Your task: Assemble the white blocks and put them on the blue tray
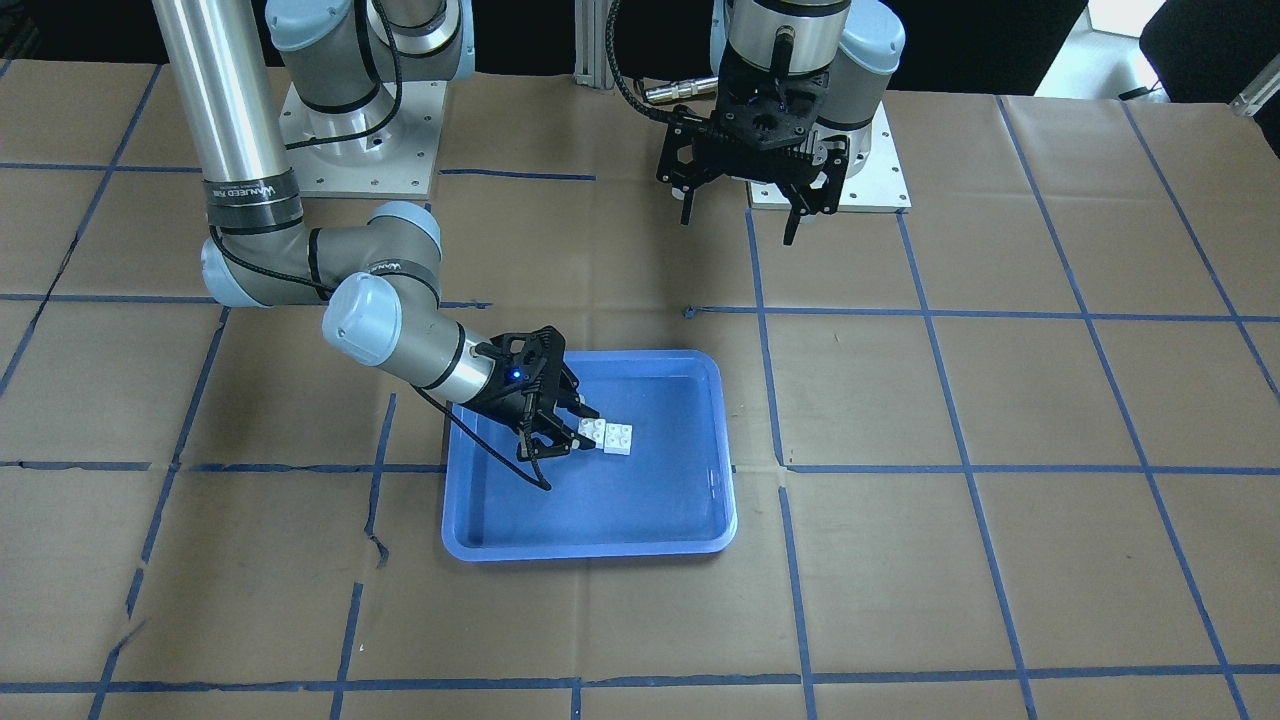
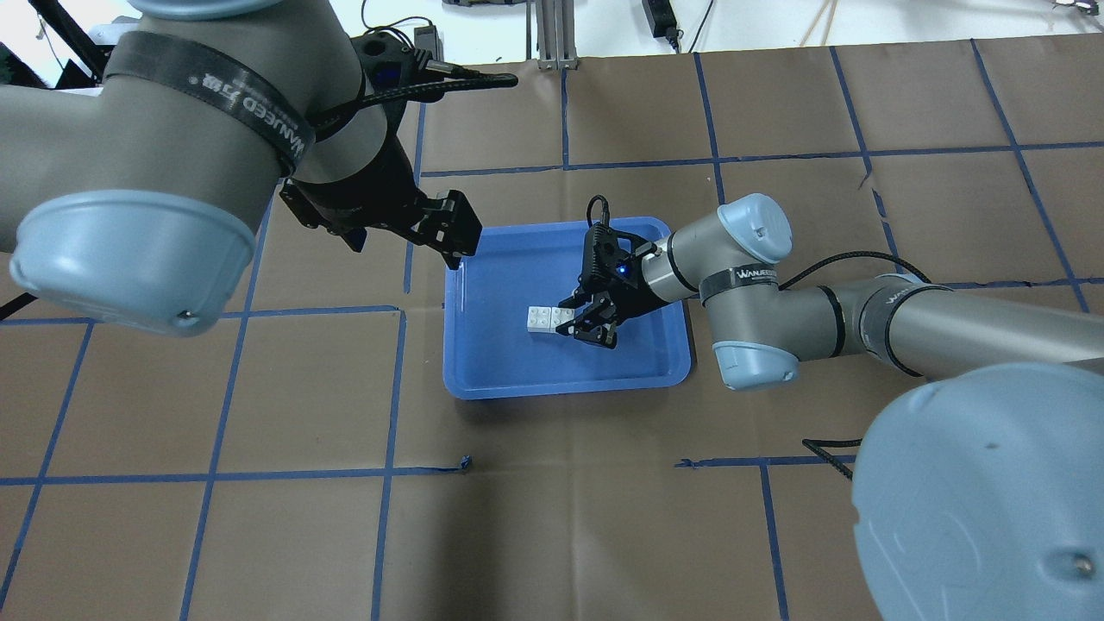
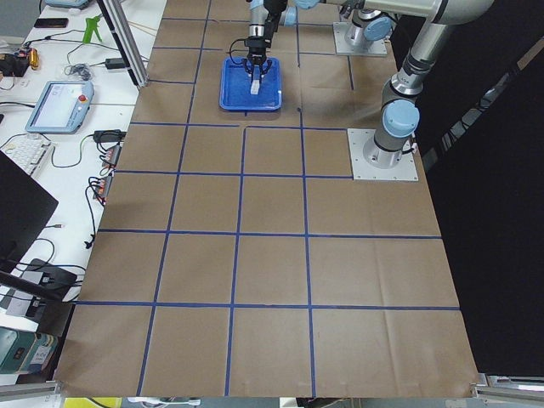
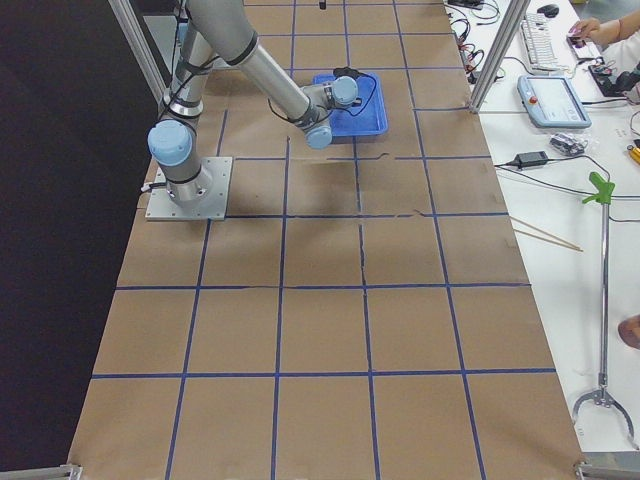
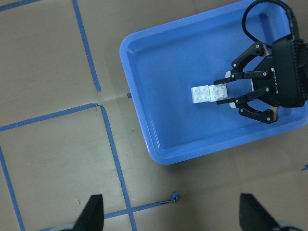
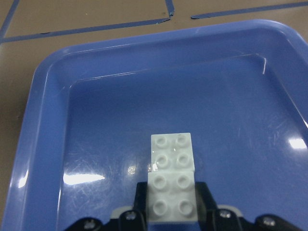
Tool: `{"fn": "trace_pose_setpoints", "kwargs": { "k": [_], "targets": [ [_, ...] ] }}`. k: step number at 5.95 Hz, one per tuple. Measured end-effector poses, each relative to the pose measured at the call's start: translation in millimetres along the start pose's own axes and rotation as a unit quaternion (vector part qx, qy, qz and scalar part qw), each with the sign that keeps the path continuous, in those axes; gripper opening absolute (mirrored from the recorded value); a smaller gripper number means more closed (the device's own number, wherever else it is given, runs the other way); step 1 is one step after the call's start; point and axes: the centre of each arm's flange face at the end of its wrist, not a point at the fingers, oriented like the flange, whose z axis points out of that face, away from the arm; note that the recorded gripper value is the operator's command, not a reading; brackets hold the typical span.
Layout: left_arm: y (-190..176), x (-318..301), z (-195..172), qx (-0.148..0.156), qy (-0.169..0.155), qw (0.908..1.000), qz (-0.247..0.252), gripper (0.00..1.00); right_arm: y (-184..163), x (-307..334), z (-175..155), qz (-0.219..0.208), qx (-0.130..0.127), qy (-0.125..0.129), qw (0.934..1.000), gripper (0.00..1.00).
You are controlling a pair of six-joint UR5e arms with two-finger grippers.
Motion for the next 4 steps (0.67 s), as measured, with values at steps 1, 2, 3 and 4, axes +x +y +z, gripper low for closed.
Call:
{"fn": "trace_pose_setpoints", "kwargs": {
  "k": [1, 2, 3, 4],
  "targets": [
    [0.0, 0.0, 0.0, 0.000, 0.000, 1.0000, 0.000, 0.99, 0.3, 0.1, 0.2, 0.000, -0.001, 0.000, 1.0000, 0.20],
    [0.0, 0.0, 0.0, 0.000, 0.000, 1.0000, 0.000, 0.99, 1.9, 0.3, 1.8, 0.001, -0.001, -0.001, 1.0000, 0.20],
    [-0.1, 0.0, -0.1, 0.000, 0.000, 1.0000, 0.000, 0.99, 3.9, 1.0, 3.6, 0.003, -0.001, -0.002, 1.0000, 0.20],
    [-0.1, 0.0, -0.3, 0.000, 0.000, 1.0000, 0.000, 0.99, 4.3, 1.4, 4.1, 0.003, -0.001, -0.002, 1.0000, 0.20]
  ]
}}
